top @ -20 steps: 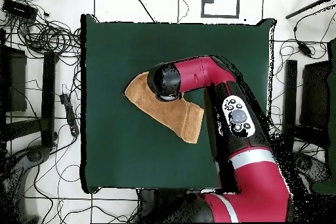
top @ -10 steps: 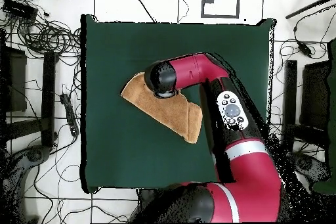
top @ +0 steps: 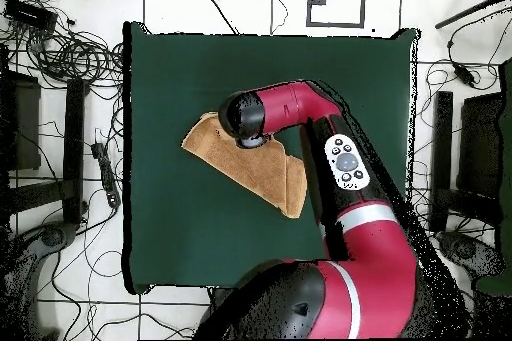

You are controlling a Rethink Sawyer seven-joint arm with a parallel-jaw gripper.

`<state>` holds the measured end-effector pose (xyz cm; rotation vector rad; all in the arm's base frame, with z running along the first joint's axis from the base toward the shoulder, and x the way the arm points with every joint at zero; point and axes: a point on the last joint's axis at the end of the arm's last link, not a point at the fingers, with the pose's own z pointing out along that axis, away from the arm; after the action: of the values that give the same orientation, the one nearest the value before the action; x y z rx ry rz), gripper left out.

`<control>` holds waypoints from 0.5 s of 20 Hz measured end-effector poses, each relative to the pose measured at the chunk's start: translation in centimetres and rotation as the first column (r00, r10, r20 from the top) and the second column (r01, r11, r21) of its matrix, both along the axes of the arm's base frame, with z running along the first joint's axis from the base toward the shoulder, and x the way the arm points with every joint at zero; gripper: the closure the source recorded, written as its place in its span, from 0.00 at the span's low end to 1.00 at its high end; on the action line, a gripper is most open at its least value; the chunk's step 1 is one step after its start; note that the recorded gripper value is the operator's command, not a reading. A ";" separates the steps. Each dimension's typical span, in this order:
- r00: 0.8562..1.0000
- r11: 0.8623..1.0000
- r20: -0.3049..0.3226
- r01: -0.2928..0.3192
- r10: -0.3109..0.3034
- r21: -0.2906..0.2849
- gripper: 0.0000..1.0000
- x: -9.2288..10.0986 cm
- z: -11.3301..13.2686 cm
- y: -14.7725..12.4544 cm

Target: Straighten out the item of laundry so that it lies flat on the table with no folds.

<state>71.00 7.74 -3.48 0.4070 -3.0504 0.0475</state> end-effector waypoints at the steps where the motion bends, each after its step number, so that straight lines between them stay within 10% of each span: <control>1: 1.000 1.000 -0.003 -0.013 0.013 0.001 1.00 0.1 -0.1 0.0; 10: 0.996 0.996 -0.016 -0.087 0.087 0.006 1.00 1.5 -0.4 0.0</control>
<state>72.51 7.75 -3.87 0.5376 -3.0158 0.0399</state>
